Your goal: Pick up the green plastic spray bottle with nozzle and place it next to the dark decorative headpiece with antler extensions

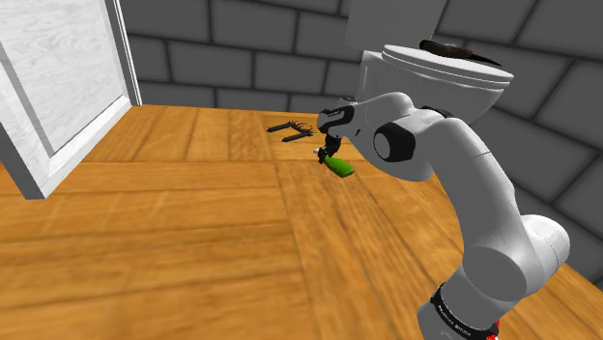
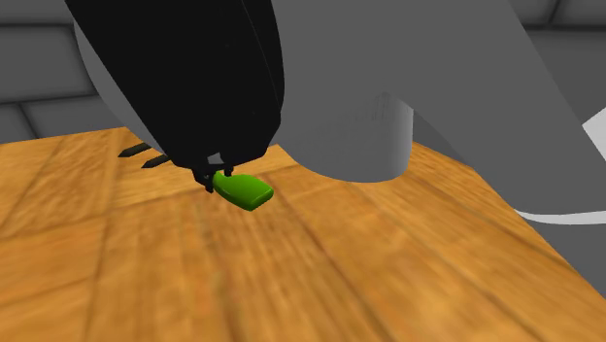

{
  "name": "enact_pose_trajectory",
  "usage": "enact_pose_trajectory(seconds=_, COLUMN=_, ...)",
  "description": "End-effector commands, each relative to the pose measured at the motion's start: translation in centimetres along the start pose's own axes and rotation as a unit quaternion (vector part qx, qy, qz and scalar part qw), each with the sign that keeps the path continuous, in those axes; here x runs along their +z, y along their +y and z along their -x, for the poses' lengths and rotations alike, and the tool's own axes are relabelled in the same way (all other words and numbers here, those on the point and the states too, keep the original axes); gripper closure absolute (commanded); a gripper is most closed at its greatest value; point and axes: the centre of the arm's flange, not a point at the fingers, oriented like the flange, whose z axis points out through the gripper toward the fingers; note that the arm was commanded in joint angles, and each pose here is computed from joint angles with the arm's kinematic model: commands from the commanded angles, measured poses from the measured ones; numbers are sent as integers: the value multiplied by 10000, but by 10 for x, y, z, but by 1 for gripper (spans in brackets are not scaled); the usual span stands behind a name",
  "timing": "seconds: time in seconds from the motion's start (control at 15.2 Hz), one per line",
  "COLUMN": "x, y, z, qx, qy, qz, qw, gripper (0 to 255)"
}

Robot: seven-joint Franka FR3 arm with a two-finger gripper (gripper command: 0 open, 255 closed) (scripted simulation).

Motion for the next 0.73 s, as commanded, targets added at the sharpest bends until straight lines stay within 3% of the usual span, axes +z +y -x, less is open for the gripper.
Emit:
enact_pose_trajectory(seconds=0.0, x=0, y=0, z=0, qx=0, qy=1, qz=1, qw=10000, gripper=255)
enact_pose_trajectory(seconds=0.07, x=0, y=0, z=0, qx=0, qy=1, qz=1, qw=10000, gripper=0)
enact_pose_trajectory(seconds=0.4, x=0, y=0, z=0, qx=0, qy=1, qz=1, qw=10000, gripper=0)
enact_pose_trajectory(seconds=0.66, x=-50, y=0, z=0, qx=0, qy=1, qz=1, qw=10000, gripper=0)
